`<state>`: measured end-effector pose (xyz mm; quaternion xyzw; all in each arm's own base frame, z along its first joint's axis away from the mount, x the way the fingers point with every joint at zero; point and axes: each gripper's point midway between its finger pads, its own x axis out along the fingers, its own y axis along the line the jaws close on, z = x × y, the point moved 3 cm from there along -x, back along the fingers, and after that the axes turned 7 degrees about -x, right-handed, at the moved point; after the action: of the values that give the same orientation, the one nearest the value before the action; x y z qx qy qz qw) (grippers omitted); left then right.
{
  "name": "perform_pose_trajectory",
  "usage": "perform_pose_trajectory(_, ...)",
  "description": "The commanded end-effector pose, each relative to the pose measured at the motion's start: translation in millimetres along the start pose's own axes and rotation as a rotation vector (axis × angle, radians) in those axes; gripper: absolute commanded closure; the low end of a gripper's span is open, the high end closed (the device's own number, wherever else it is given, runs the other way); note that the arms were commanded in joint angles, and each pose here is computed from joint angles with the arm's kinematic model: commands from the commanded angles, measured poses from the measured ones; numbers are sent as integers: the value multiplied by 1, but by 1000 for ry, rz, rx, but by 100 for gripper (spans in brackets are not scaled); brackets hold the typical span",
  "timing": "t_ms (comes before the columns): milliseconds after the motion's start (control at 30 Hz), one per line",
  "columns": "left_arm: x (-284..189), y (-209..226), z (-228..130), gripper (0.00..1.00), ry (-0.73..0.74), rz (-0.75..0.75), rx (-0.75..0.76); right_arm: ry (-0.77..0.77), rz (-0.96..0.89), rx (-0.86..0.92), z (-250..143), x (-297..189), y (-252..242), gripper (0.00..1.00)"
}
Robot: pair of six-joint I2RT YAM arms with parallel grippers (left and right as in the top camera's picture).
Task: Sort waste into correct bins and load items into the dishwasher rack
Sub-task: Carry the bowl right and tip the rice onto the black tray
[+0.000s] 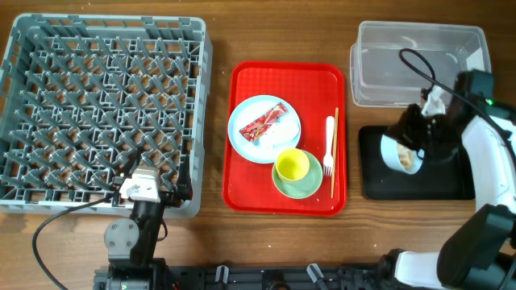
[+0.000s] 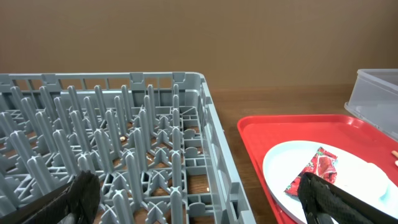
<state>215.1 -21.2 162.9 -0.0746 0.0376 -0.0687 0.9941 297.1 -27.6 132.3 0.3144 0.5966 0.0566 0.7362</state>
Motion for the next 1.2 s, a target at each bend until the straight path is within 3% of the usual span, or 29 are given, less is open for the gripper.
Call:
perform_pose_trajectory(0,0,-1,-2,0,2,-10,1,-64,320,-21,-5,-15,2,96)
perform_pose_trajectory(200,0,-1,-2,0,2,-10,1,-285,638,13,3,-55,-13,96)
perform_pose_trajectory(300,0,-1,-2,0,2,-10,1,-338,664,6,7,-64,-19,96)
perform_pose_trajectory(600,0,-1,-2,0,2,-10,1,-374,710,129,13,-73,-37,96)
perform_pose_trajectory(900,0,-1,-2,0,2,-10,1,-376,1014,244,5,-56,-48,96)
perform_pose_trajectory(1167,0,-1,-2,0,2,-10,1,-341,1028,329,14,-63,-55,96)
